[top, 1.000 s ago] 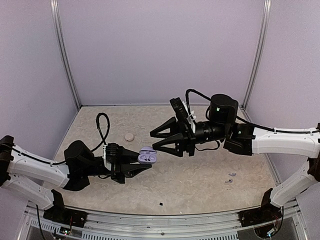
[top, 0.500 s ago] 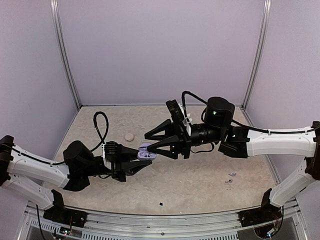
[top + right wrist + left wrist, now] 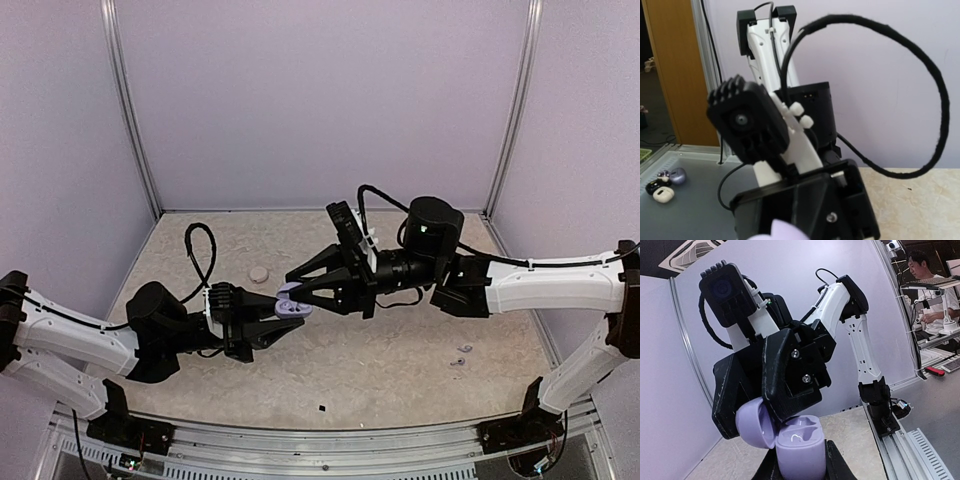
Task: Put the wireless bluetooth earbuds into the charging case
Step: Pass from the left arm to the right
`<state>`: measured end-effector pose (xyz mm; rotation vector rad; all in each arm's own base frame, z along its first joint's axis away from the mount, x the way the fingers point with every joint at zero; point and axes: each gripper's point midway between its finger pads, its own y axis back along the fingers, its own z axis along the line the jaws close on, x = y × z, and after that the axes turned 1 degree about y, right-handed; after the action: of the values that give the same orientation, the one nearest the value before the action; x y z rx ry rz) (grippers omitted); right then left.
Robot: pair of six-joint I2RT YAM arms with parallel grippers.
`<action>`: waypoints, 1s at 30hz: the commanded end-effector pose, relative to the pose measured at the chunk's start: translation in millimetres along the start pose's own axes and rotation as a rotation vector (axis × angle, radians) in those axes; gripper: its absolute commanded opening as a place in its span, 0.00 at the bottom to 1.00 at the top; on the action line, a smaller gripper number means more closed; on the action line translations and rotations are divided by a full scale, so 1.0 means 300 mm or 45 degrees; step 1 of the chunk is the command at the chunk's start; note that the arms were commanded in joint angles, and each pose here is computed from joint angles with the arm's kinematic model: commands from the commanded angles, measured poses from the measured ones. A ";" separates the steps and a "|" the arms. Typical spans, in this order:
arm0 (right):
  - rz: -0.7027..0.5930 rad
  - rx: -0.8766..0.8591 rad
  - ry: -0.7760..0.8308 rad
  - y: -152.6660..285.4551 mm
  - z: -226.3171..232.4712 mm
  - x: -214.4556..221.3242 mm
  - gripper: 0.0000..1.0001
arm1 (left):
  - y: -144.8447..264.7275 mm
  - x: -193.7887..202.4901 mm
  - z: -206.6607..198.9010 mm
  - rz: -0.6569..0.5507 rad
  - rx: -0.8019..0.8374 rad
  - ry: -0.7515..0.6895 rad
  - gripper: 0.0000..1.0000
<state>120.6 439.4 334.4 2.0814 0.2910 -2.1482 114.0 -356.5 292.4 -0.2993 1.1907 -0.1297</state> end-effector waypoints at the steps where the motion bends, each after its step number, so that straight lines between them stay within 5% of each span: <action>1: -0.028 -0.028 -0.006 -0.021 0.004 -0.021 0.29 | -0.019 -0.052 0.012 -0.061 -0.012 -0.049 0.00; 6: -0.013 -0.026 -0.033 -0.028 -0.004 -0.009 0.32 | -0.023 -0.047 0.013 -0.046 -0.011 -0.057 0.00; 14: 0.007 -0.024 -0.040 -0.030 -0.005 -0.009 0.18 | -0.021 -0.048 0.022 -0.030 -0.028 -0.079 0.01; 23: 0.023 0.013 -0.006 -0.020 -0.012 -0.024 0.08 | -0.016 -0.030 0.031 0.015 -0.050 -0.082 0.20; 30: 0.045 0.063 0.024 -0.013 -0.027 -0.036 0.06 | -0.010 -0.010 0.035 0.051 -0.061 -0.078 0.25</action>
<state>124.8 445.3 330.5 2.0623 0.2418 -2.1395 119.5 -356.7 288.2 -0.2924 1.1663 -0.0685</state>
